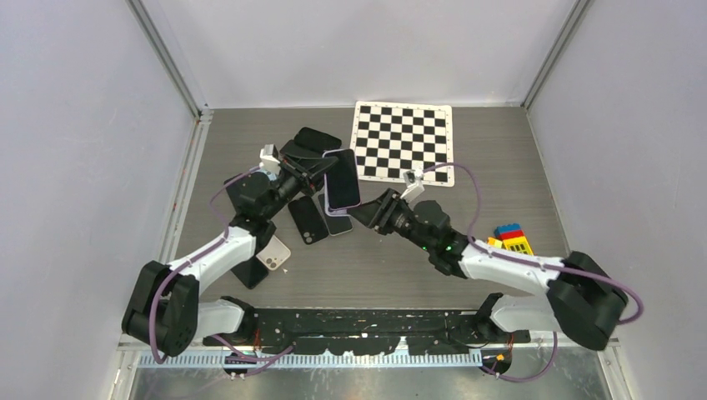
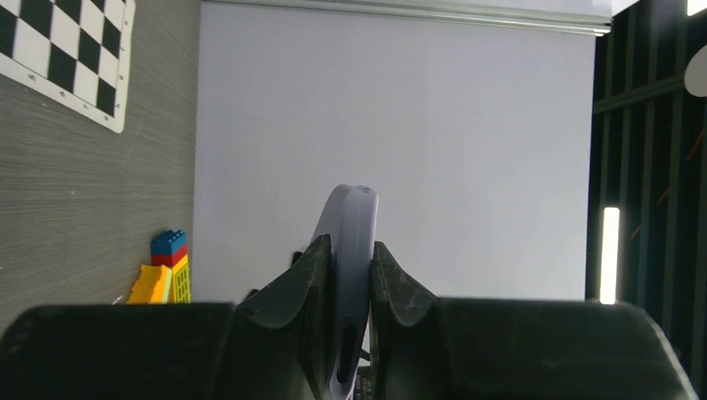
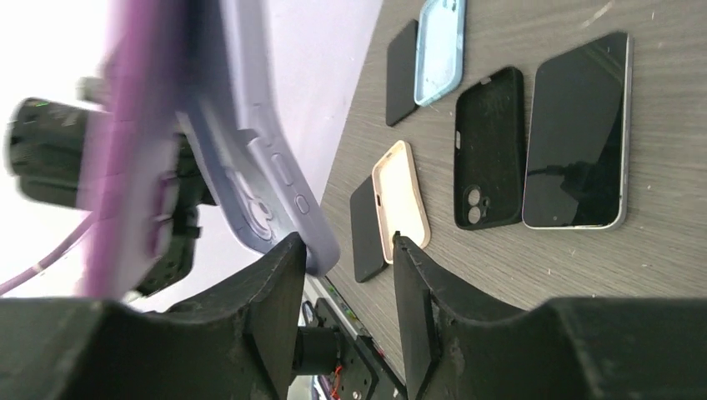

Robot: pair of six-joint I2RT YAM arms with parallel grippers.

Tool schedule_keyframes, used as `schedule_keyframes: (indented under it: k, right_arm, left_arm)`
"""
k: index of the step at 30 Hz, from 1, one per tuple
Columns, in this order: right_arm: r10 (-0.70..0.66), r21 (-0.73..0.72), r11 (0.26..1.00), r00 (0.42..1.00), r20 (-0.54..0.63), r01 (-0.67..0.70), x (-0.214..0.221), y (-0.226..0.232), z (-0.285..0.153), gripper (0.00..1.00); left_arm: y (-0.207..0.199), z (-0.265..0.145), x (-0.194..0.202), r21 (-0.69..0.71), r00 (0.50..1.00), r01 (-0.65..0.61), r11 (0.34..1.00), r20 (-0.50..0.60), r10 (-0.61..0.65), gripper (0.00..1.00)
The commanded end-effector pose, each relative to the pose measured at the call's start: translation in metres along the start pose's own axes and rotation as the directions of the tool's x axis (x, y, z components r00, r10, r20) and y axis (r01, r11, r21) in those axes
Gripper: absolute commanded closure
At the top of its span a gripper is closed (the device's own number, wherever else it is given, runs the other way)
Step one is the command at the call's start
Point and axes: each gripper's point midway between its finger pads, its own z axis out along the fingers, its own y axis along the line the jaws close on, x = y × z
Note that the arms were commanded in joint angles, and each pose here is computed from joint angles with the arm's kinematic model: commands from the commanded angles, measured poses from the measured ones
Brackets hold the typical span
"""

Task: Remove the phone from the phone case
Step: Remove the phone case from the phone.

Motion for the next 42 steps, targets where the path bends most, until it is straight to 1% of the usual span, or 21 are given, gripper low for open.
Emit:
schedule_keyframes:
  k: [1,2,3,4,5,8,10,13,15,19,21,23,28,35,40,42]
  right_arm:
    - [-0.113,0.033,0.993,0.982,0.154,0.109,-0.046,0.001,-0.024,0.51]
    - [-0.118,0.009,0.993,0.978,0.171,0.118,-0.051,0.01,-0.034,0.5]
    - [-0.137,0.015,0.991,0.976,0.167,0.136,-0.052,0.01,-0.039,0.49]
    - [-0.142,-0.014,0.989,0.972,0.187,0.147,-0.058,0.022,-0.049,0.48]
    - [-0.162,-0.008,0.986,0.97,0.182,0.166,-0.058,0.021,-0.053,0.45]
    - [-0.188,-0.065,0.976,0.958,0.216,0.207,-0.068,0.046,-0.074,0.41]
    - [-0.213,-0.091,0.968,0.954,0.209,0.236,-0.069,0.056,-0.082,0.39]
    - [-0.221,-0.177,0.952,0.96,0.171,0.251,-0.063,0.077,-0.088,0.39]
    - [-0.211,-0.21,0.948,0.966,0.153,0.24,-0.061,0.086,-0.088,0.42]
    - [-0.144,-0.205,0.965,0.985,0.098,0.162,-0.055,0.088,-0.083,0.53]
    - [-0.124,-0.22,0.966,0.989,0.084,0.139,-0.054,0.092,-0.082,0.63]
    - [-0.104,-0.245,0.963,0.993,0.055,0.114,-0.05,0.097,-0.081,0.66]
    - [-0.068,-0.278,0.958,0.998,0.013,0.069,-0.043,0.101,-0.074,0.67]
    - [-0.058,-0.286,0.956,0.998,0.002,0.056,-0.043,0.104,-0.065,0.65]
    - [-0.055,-0.311,0.949,0.998,-0.002,0.052,-0.044,0.111,-0.064,0.74]
    - [-0.057,-0.308,0.95,0.998,-0.003,0.054,-0.044,0.111,-0.064,0.76]
  left_arm:
    - [-0.031,-0.005,0.026,0.068,0.99,-0.012,0.998,-0.137,0.022,1.0]
    - [-0.03,-0.003,0.024,0.064,0.991,-0.015,0.998,-0.134,0.023,1.0]
    - [-0.027,-0.001,0.022,0.059,0.991,-0.012,0.998,-0.132,0.02,1.0]
    - [-0.026,0.002,0.021,0.058,0.991,-0.012,0.998,-0.131,0.019,1.0]
    - [-0.025,0.004,0.02,0.055,0.991,-0.009,0.998,-0.132,0.016,1.0]
    - [-0.021,0.009,0.018,0.051,0.991,0.004,0.999,-0.13,0.003,1.0]
    - [-0.018,0.012,0.016,0.048,0.992,0.012,0.999,-0.129,-0.006,1.0]
    - [-0.017,0.014,0.014,0.045,0.992,0.026,0.999,-0.123,-0.02,1.0]
    - [-0.016,0.015,0.014,0.047,0.992,0.032,0.998,-0.125,-0.026,1.0]
    - [-0.017,0.016,0.013,0.056,0.992,0.029,0.998,-0.124,-0.022,1.0]
    - [-0.017,0.016,0.013,0.055,0.993,0.018,0.998,-0.121,-0.011,1.0]
    - [-0.015,0.016,0.013,0.05,0.993,0.012,0.999,-0.121,-0.006,1.0]
    - [-0.014,0.017,0.013,0.049,0.992,0.017,0.999,-0.125,-0.011,1.0]
    - [-0.016,0.016,0.015,0.054,0.991,0.01,0.999,-0.131,-0.003,1.0]
    - [-0.019,0.015,0.017,0.067,0.989,-0.046,0.997,-0.138,0.055,1.0]
    - [-0.019,0.014,0.017,0.066,0.988,-0.069,0.995,-0.137,0.078,1.0]
